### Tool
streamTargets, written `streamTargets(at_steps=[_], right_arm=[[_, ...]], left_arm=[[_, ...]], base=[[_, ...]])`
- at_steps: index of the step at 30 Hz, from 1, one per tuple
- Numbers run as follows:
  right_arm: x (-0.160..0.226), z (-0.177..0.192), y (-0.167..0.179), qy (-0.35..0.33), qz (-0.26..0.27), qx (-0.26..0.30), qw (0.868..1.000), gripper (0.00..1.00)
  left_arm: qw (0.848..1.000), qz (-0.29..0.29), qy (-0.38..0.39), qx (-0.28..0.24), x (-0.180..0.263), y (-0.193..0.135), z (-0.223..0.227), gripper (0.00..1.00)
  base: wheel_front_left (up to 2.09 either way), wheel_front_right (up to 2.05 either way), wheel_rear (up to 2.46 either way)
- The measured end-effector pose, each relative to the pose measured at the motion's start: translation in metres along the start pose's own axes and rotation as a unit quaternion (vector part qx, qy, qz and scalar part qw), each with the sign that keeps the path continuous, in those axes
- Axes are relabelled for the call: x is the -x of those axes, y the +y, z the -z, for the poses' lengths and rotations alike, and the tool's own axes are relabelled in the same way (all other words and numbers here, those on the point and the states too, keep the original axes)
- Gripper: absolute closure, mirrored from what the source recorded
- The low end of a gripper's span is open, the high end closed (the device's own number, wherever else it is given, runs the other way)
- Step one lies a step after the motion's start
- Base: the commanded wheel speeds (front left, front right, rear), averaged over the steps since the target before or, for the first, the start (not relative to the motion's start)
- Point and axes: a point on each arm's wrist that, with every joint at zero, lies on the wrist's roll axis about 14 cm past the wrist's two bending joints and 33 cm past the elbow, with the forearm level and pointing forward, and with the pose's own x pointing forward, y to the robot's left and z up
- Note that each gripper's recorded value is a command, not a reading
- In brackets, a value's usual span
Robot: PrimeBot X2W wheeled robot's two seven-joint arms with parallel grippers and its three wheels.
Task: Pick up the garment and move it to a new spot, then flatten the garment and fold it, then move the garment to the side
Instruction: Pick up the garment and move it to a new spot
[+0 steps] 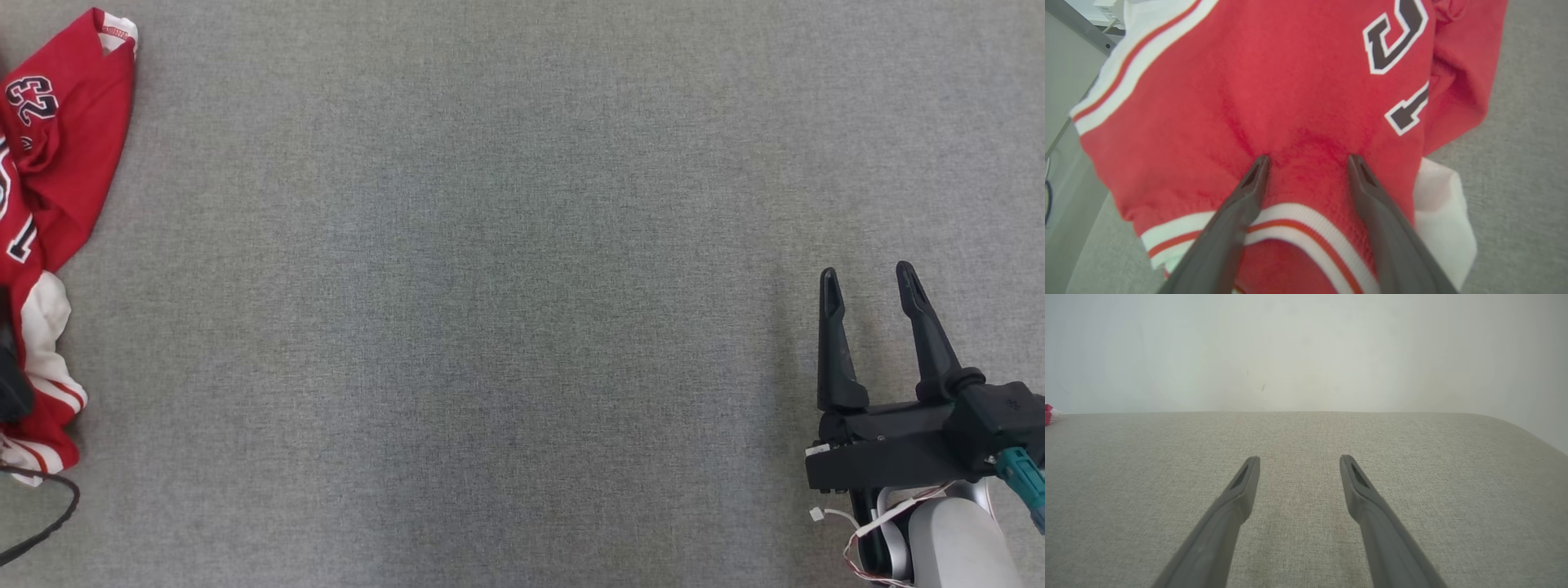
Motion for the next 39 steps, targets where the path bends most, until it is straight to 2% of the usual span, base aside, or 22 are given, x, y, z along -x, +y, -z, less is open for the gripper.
streamTargets(at_steps=[1, 2, 3, 4, 8, 12, 18, 19, 20, 21, 23, 27, 31, 33, 39], right_arm=[[0.000, 0.000, 0.000, 0.000, 0.000, 0.000, 1.000, 0.00], [0.000, -0.001, 0.000, -0.001, 0.000, 0.000, 1.000, 0.00], [0.000, -0.001, 0.000, -0.001, -0.001, 0.000, 1.000, 0.00], [0.000, -0.002, 0.000, -0.001, -0.001, 0.000, 1.000, 0.00], [0.001, -0.005, 0.003, -0.005, -0.004, -0.001, 1.000, 0.00], [0.002, -0.009, 0.006, -0.011, -0.007, -0.007, 1.000, 0.00], [0.006, -0.013, 0.012, -0.016, -0.013, -0.018, 1.000, 0.00], [0.006, -0.013, 0.012, -0.016, -0.013, -0.018, 1.000, 0.00], [0.008, -0.015, 0.014, -0.018, -0.014, -0.023, 0.999, 0.00], [0.008, -0.015, 0.014, -0.018, -0.014, -0.023, 0.999, 0.00], [0.010, -0.016, 0.015, -0.019, -0.015, -0.030, 0.999, 0.00], [0.016, -0.019, 0.015, -0.023, -0.011, -0.050, 0.998, 0.00], [0.027, -0.017, 0.008, -0.018, 0.001, -0.061, 0.998, 0.00], [0.033, -0.016, 0.002, -0.016, 0.011, -0.066, 0.998, 0.00], [0.056, -0.022, -0.019, -0.021, 0.045, -0.073, 0.996, 0.00]], left_arm=[[1.000, 0.002, 0.003, 0.006, 0.000, -0.001, 0.001, 0.00], [1.000, 0.001, 0.004, 0.007, -0.001, -0.001, 0.001, 0.16], [1.000, 0.001, 0.006, 0.006, -0.001, -0.001, 0.001, 0.80], [1.000, 0.001, 0.005, 0.004, 0.000, -0.001, 0.001, 1.00], [0.999, -0.006, -0.039, -0.003, 0.004, 0.003, -0.015, 1.00], [0.990, -0.021, -0.137, -0.017, 0.016, 0.010, -0.061, 1.00], [0.954, -0.013, -0.296, -0.037, 0.053, 0.001, -0.144, 1.00], [0.954, -0.013, -0.296, -0.037, 0.053, 0.001, -0.144, 1.00], [0.940, 0.000, -0.338, -0.051, 0.068, -0.009, -0.169, 1.00], [0.940, 0.000, -0.338, -0.051, 0.068, -0.009, -0.169, 1.00], [0.922, 0.017, -0.382, -0.057, 0.087, -0.022, -0.197, 1.00], [0.885, 0.074, -0.455, -0.057, 0.127, -0.068, -0.249, 1.00], [0.852, 0.161, -0.497, -0.045, 0.164, -0.137, -0.281, 1.00], [0.836, 0.204, -0.506, -0.059, 0.180, -0.173, -0.287, 1.00], [0.805, 0.326, -0.491, -0.066, 0.214, -0.281, -0.277, 1.00]], base=[[0.00, 0.00, 0.00], [0.00, 0.00, 0.00], [0.00, 0.00, 0.00], [0.00, 0.00, 0.00], [0.00, 0.00, 0.00], [0.00, 0.00, 0.00], [0.00, 0.00, 0.00], [0.00, 0.00, 0.00], [0.00, 0.00, 0.00], [0.00, 0.00, 0.00], [0.00, 0.00, 0.00], [0.00, 0.00, 0.00], [0.00, 0.00, 0.00], [0.00, 0.00, 0.00], [0.00, 0.00, 0.00]])
